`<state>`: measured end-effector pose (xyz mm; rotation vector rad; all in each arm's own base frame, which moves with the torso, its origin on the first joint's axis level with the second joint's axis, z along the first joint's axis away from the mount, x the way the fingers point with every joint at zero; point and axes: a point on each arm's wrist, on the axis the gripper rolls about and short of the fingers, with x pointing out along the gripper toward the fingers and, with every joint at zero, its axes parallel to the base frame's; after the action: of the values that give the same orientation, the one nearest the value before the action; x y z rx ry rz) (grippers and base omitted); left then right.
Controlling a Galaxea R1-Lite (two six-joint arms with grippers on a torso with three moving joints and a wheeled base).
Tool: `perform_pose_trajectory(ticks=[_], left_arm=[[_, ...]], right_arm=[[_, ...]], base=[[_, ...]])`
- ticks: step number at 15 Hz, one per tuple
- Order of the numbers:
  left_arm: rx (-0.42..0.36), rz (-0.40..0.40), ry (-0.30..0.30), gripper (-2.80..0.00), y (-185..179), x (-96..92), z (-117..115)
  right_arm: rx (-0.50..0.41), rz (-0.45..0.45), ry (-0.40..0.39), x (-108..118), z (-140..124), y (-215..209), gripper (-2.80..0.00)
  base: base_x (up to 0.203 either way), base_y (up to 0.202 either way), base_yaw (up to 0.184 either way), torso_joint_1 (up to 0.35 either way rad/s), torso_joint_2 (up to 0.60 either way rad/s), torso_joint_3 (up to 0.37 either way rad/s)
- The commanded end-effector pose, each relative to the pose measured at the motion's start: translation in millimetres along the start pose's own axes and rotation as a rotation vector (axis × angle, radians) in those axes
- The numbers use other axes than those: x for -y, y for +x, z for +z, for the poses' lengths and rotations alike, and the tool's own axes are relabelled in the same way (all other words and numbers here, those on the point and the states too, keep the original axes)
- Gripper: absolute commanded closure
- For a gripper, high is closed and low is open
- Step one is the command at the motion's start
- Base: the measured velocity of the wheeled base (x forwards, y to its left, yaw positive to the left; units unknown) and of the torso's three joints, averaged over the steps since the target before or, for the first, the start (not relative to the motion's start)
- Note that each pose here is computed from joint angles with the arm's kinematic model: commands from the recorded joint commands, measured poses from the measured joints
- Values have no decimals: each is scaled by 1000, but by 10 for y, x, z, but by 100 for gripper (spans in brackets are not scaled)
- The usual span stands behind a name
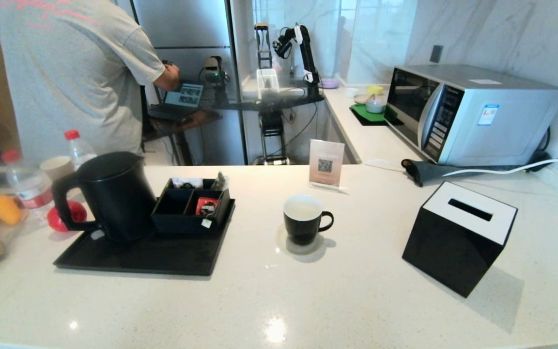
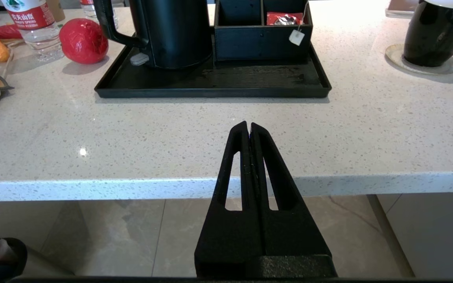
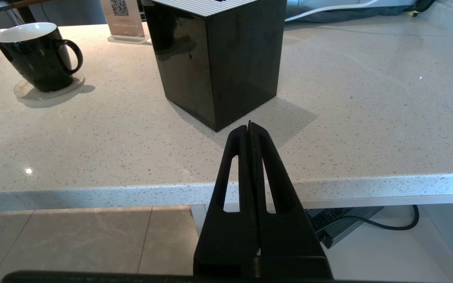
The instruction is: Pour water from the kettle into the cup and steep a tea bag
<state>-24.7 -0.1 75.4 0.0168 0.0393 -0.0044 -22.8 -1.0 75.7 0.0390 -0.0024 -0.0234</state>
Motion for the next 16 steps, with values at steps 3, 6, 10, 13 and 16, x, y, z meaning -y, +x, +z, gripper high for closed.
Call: perform_pose_trajectory(ticks=[3,6,10,13,16], left_arm=[[-1,0,0,0,0,0,0],[-1,1,0,0,0,0,0],[-1,1,0,0,0,0,0],[0,1,0,0,0,0,0],[-1,0,0,0,0,0,0]], right_arm=[[1,0,1,0,1,0,0],[1,0,1,0,1,0,0],[0,0,1,0,0,0,0],[1,0,1,0,1,0,0],[1,-1,1,0,1,0,0]], base=[[0,0,0,0,0,0],[0,0,0,0,0,0],[0,0,0,0,0,0],[0,0,0,0,0,0],[0,0,0,0,0,0]])
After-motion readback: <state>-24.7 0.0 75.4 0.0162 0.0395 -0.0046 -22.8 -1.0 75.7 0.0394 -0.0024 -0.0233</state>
